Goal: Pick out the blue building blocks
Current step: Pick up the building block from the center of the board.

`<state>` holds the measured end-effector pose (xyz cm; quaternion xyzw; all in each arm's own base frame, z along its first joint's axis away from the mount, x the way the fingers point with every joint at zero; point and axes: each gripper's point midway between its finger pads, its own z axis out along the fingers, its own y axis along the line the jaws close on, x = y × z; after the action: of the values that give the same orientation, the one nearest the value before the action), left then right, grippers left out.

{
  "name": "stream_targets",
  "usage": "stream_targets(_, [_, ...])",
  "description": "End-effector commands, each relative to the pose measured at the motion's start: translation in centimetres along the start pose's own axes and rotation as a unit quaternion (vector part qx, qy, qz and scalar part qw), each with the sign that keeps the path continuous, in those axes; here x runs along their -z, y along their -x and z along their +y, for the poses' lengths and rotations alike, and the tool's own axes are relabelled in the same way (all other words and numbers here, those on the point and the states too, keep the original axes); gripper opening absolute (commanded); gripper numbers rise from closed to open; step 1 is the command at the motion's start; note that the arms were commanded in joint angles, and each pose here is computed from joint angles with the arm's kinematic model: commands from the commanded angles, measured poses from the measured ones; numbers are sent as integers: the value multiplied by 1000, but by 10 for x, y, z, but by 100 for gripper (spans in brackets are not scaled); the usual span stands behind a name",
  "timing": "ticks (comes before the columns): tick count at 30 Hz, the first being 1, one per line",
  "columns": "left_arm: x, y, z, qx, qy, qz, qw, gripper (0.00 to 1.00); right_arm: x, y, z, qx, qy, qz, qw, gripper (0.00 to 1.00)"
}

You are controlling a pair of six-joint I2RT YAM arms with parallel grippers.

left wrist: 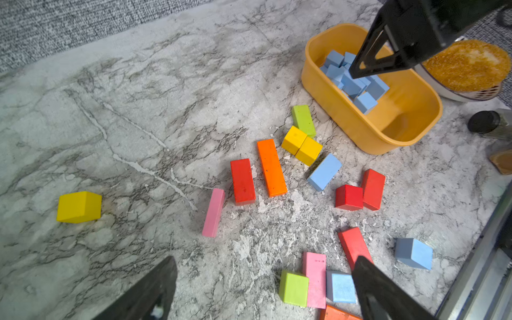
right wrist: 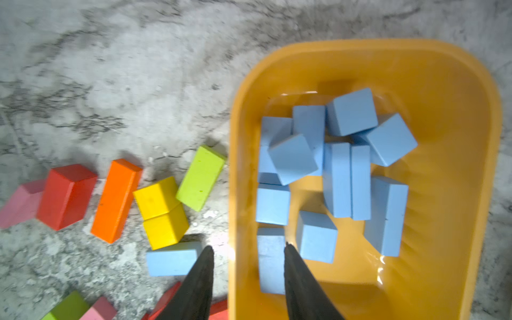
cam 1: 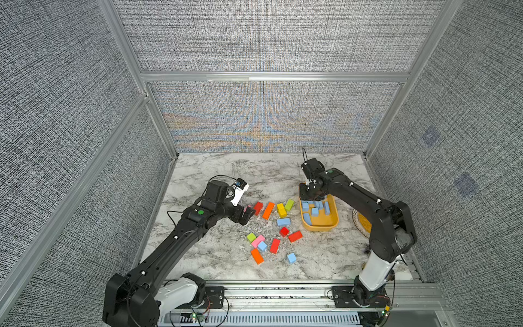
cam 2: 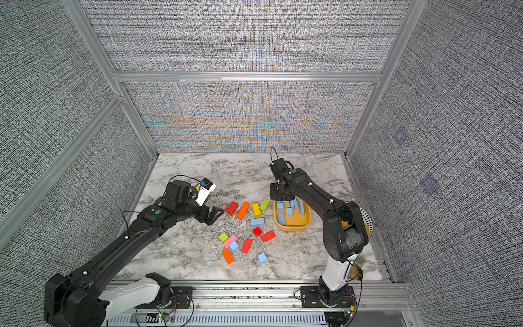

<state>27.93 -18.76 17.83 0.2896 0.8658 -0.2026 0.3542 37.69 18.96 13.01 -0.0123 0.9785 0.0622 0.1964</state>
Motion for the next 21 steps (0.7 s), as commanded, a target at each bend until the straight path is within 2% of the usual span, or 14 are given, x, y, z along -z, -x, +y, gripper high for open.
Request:
stream_targets(1, [-3, -7, 14, 36, 17, -2, 999, 100, 9, -3, 29, -6, 13, -11, 1000, 44])
stream_targets(5, [0, -13, 36, 66, 43, -9, 997, 100, -1, -31, 74, -13, 32, 15, 999, 49])
stream_targets(10, [3, -16, 40, 70, 47, -10, 996, 100, -25, -66, 113, 6, 37, 40, 999, 58])
stream_targets(12, [2, -17, 41, 73, 51, -9, 996, 100, -38, -76, 116, 14, 34, 58, 998, 64])
stream_targets(21, [2, -14, 42, 75, 50, -12, 996, 100, -60, -96, 88, 26, -19, 94, 995, 68])
